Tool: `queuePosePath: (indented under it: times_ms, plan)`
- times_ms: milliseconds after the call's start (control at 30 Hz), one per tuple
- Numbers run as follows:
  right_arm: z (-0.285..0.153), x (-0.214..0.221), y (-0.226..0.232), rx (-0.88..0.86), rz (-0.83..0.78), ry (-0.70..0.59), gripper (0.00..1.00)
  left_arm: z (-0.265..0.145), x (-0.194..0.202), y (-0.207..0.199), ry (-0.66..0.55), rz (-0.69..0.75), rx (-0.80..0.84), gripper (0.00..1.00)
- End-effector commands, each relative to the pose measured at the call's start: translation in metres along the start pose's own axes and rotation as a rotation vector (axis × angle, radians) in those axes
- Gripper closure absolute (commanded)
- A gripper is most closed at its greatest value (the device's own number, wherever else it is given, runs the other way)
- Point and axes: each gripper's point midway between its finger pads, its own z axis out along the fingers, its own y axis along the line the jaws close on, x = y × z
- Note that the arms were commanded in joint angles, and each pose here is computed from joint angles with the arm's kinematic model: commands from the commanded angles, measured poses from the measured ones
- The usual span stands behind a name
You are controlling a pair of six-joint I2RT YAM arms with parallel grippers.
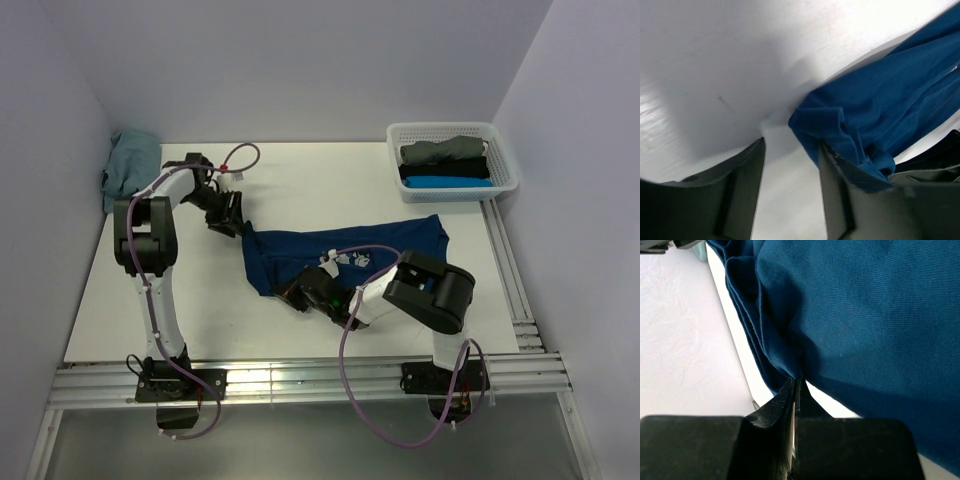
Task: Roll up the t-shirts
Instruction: Roll the tshirt
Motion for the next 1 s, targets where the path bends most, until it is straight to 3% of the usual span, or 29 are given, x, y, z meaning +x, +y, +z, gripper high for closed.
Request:
queuePosePath:
  times_ms: [0, 233, 467, 633, 667, 700, 767, 800, 833, 967]
  plan:
    - [-0.006, -0.003, 0.016, -0.031, -0.001, -0.028, 1.0, 0.006, -0.009, -0.012, -0.018, 0.018, 0.034, 0.46]
    - [-0.004, -0.003, 0.017, -0.024, -0.007, -0.027, 1.0, 0.014, -0.009, -0.018, -0.009, 0.02, 0.049, 0.47]
    - [0.0, -0.001, 0.026, -0.032, -0.025, -0.022, 1.0, 0.024, -0.013, -0.023, 0.002, 0.017, 0.054, 0.55]
    - [0.003, -0.005, 0.046, -0.012, -0.089, -0.045, 1.0, 0.027, -0.019, -0.03, -0.003, 0.026, 0.053, 0.78]
    - [0.004, -0.007, 0.049, -0.007, -0.101, -0.057, 0.98, 0.029, -0.018, -0.03, 0.006, 0.023, 0.05, 0.81]
    - [0.004, -0.009, 0.052, -0.001, -0.119, -0.065, 0.96, 0.028, -0.021, -0.031, 0.003, 0.025, 0.047, 0.93]
    - [0.004, -0.015, 0.059, 0.014, -0.135, -0.089, 0.87, 0.028, -0.023, -0.032, 0.0, 0.025, 0.04, 0.99]
    - [0.001, -0.017, 0.059, 0.03, -0.152, -0.096, 0.83, 0.027, -0.024, -0.031, -0.001, 0.021, 0.029, 1.0]
    - [0.0, -0.019, 0.063, 0.03, -0.158, -0.107, 0.71, 0.026, -0.025, -0.03, -0.004, 0.02, 0.02, 1.0]
    - [-0.01, -0.029, 0.076, 0.024, -0.216, -0.149, 0.54, 0.024, -0.027, -0.028, -0.004, 0.024, -0.008, 1.0]
